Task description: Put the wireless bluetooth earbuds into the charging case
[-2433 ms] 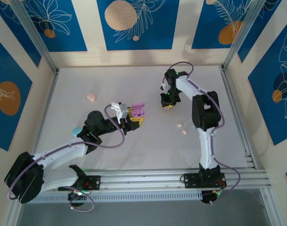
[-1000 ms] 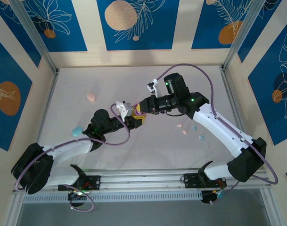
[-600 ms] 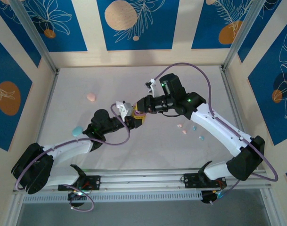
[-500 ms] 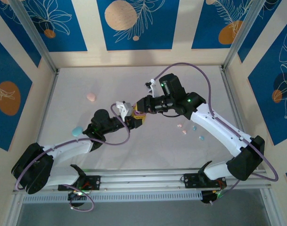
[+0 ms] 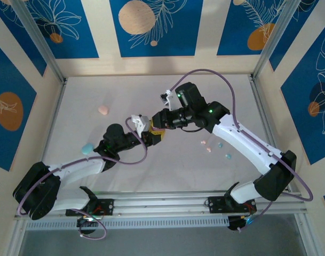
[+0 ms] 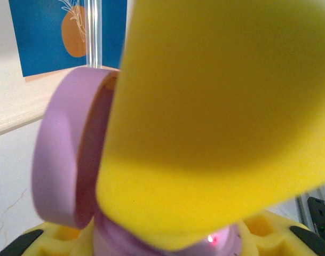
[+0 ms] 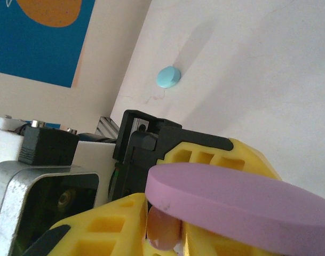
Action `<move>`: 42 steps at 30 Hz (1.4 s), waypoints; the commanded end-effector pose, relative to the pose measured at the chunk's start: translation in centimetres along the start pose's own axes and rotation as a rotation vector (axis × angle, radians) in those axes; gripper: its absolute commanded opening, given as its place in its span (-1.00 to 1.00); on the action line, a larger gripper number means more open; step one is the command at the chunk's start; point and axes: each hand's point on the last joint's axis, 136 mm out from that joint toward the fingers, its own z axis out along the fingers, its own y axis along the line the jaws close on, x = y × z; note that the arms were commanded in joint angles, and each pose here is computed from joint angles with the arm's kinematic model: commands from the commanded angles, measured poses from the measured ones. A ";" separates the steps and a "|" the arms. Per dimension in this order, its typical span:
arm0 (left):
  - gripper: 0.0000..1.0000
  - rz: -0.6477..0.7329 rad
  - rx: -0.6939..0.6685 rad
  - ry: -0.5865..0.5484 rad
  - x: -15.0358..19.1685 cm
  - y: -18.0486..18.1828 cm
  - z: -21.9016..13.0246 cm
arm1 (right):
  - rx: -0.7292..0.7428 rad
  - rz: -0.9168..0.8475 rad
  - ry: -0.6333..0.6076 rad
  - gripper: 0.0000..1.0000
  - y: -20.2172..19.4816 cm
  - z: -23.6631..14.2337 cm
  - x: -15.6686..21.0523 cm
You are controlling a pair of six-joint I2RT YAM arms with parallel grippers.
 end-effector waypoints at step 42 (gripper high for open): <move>-0.43 0.047 0.042 -0.090 -3.1 -1.2 0.1 | -0.016 -0.114 -0.137 -0.27 2.5 -4.8 -1.0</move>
